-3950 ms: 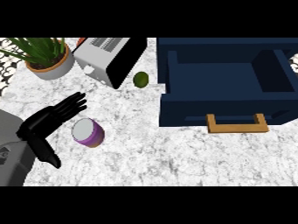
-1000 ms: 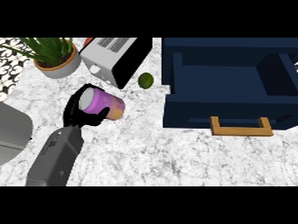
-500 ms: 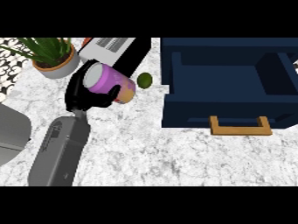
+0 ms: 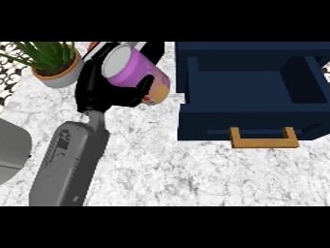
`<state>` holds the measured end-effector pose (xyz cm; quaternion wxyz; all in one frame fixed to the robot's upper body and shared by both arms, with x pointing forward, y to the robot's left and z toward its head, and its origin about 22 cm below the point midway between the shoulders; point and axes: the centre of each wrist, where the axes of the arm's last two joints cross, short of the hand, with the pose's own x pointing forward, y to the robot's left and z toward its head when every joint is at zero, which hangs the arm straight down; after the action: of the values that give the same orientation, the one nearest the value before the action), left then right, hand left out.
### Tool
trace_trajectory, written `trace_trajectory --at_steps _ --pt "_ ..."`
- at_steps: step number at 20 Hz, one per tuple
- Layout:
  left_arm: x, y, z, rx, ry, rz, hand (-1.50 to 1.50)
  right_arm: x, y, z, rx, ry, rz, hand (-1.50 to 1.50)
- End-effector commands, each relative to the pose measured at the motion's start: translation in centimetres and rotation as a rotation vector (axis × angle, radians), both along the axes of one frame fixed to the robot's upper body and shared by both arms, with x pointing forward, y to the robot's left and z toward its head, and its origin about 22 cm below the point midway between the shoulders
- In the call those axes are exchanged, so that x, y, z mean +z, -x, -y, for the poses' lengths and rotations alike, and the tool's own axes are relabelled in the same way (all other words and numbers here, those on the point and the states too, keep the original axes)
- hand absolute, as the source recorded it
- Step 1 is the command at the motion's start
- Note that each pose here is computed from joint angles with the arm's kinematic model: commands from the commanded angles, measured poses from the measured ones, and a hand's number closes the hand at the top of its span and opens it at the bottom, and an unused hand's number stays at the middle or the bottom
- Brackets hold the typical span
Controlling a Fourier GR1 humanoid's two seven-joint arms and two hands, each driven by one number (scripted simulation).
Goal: Pick up the can, place it into the drawer and close the drawer
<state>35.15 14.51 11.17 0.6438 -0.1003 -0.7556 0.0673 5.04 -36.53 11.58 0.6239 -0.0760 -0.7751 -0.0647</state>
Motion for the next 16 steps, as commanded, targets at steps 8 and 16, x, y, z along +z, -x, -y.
trace_trajectory --at_steps 8,16 --pt "7.1 -2.4 5.2 -0.025 -0.026 0.009 1.5 1.3 -0.9 -0.3 0.011 -0.011 -0.004 -1.5" --pt "8.9 -5.3 8.7 -0.001 -0.061 0.035 1.5 1.0 -2.0 0.1 0.024 -0.01 0.005 -1.5"
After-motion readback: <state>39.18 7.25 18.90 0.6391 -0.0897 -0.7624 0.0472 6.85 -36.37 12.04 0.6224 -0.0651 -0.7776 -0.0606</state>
